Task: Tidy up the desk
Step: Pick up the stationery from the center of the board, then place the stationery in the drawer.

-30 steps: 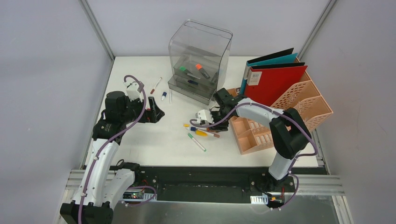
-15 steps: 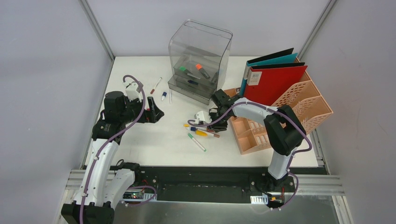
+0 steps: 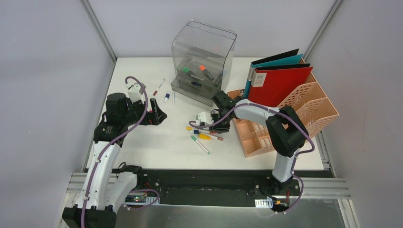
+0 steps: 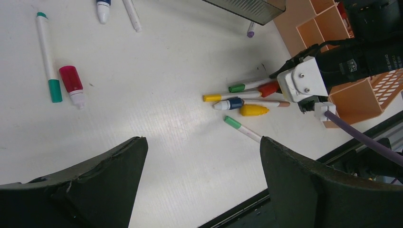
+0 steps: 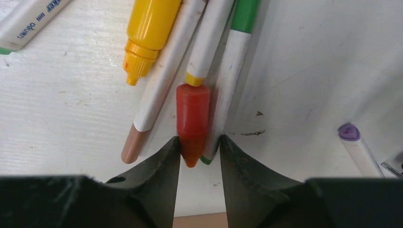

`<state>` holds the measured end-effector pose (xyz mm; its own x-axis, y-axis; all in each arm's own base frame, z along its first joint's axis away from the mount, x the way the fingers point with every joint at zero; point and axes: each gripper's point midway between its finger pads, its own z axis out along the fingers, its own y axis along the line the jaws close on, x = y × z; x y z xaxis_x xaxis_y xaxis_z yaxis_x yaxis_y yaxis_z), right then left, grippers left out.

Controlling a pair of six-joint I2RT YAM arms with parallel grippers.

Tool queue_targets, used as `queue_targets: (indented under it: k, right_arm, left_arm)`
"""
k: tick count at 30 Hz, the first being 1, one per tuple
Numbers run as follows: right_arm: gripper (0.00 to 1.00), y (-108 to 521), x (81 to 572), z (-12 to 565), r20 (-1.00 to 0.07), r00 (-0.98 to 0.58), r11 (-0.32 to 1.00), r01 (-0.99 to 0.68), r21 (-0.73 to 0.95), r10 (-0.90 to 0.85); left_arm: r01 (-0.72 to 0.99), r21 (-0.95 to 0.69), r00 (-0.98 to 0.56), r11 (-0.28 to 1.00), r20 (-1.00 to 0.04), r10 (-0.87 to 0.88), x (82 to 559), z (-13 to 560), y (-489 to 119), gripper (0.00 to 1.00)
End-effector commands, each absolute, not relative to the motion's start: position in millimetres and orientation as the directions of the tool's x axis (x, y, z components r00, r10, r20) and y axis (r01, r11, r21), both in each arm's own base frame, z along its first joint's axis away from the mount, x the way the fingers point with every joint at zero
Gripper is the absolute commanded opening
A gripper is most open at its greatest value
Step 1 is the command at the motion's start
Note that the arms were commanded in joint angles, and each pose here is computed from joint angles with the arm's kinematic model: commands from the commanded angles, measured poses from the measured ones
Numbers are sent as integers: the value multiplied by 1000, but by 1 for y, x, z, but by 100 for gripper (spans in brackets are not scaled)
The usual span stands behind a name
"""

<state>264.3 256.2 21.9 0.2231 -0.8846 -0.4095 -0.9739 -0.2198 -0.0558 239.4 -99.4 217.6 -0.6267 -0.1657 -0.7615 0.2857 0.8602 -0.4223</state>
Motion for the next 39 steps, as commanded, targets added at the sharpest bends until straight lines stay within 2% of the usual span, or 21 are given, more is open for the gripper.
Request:
queue_targets:
  k: [1, 6, 10, 27, 39]
  right_arm:
    - [36, 260, 273, 19, -389, 205, -192, -979, -72, -898]
    - [11, 264, 279, 29, -399, 161, -142, -987, -76, -903]
    - [0, 267, 280, 42, -418, 154, -126, -988, -93, -895]
    - [0, 274, 273, 84, -473, 101, -82, -995, -61, -875]
    - [0, 302, 329, 166, -564, -71, 210, -960, -185, -822]
  left_arm:
    - [308, -421, -606, 853, -778, -165, 240, 223, -99, 92]
    - [308, -421, -604, 853, -780, -167, 240, 224, -99, 92]
    - [307, -420, -602, 854, -781, -168, 240, 224, -99, 92]
    - [302, -429, -599, 851, -780, -181, 240, 226, -97, 92]
    - [303, -437, -599, 847, -778, -187, 241, 227, -98, 92]
